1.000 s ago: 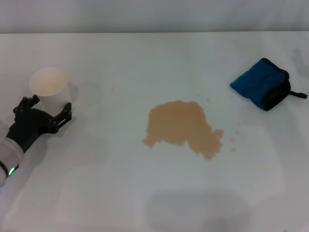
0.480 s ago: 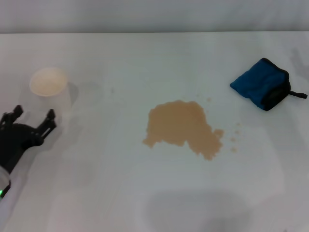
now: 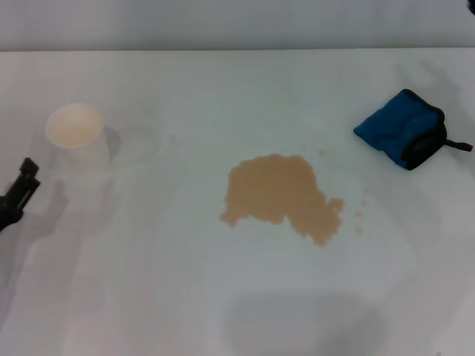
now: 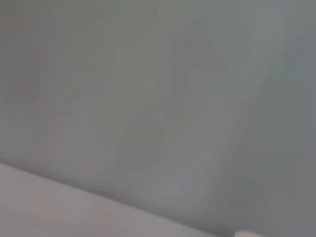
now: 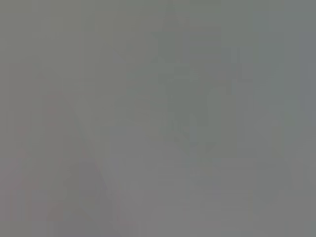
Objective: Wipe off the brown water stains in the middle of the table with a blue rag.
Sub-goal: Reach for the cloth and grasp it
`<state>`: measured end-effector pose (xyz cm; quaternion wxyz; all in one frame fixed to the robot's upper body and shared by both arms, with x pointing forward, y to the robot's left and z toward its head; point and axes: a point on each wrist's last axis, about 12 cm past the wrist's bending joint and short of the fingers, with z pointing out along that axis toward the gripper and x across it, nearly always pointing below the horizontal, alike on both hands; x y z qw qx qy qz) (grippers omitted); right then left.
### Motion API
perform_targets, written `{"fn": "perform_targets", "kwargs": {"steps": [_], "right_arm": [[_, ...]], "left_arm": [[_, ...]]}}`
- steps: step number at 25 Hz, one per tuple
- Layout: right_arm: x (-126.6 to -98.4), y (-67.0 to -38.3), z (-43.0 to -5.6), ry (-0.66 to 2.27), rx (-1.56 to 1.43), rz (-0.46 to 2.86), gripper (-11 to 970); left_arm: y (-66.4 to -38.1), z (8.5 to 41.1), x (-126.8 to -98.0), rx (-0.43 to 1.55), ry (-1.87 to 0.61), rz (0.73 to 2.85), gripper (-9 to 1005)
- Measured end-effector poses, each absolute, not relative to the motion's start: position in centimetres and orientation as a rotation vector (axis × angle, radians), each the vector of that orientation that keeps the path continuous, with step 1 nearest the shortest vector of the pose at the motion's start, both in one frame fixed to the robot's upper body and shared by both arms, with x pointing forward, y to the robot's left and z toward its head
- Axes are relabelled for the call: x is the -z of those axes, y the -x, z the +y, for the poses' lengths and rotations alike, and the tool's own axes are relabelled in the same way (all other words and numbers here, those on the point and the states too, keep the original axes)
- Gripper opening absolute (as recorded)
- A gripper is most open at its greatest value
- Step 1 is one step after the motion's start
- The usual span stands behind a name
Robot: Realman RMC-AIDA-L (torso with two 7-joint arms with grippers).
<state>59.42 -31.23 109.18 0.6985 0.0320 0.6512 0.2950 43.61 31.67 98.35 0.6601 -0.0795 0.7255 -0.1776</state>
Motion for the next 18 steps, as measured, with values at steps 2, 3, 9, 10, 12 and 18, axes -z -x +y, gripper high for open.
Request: {"fn": "perform_targets", "kwargs": {"steps": [2,3,9,10,12,18], "right_arm": [[-110.2,-60.1,-30.6,-0.005,-0.699,1.461,703],[-110.7,-60.5,-30.3,0.022,-0.715,1.468,703],[-113.3,-63.2,-29.2,0.114,-0.768,1.597,703],[-113.7,-63.7,-29.1,0.125,-0.769,1.629,703],[-114.3,-64.5,-29.0,0.151,-0.774,1.696,703],[-116.0,-66.8,-28.0,0.285,-0.762,1.941,699]], "left_arm": [[-43.3,31.7,-98.5,0.419,0.212,1.615,893],[-43.2,31.7,-98.6,0.428,0.225,1.606,893],[-42.9,31.7,-98.5,0.514,0.330,1.596,894],[-42.8,31.7,-98.5,0.525,0.342,1.595,894],[-42.9,31.7,-98.5,0.540,0.356,1.590,894],[-42.8,31.6,-98.5,0.557,0.378,1.588,894]]}}
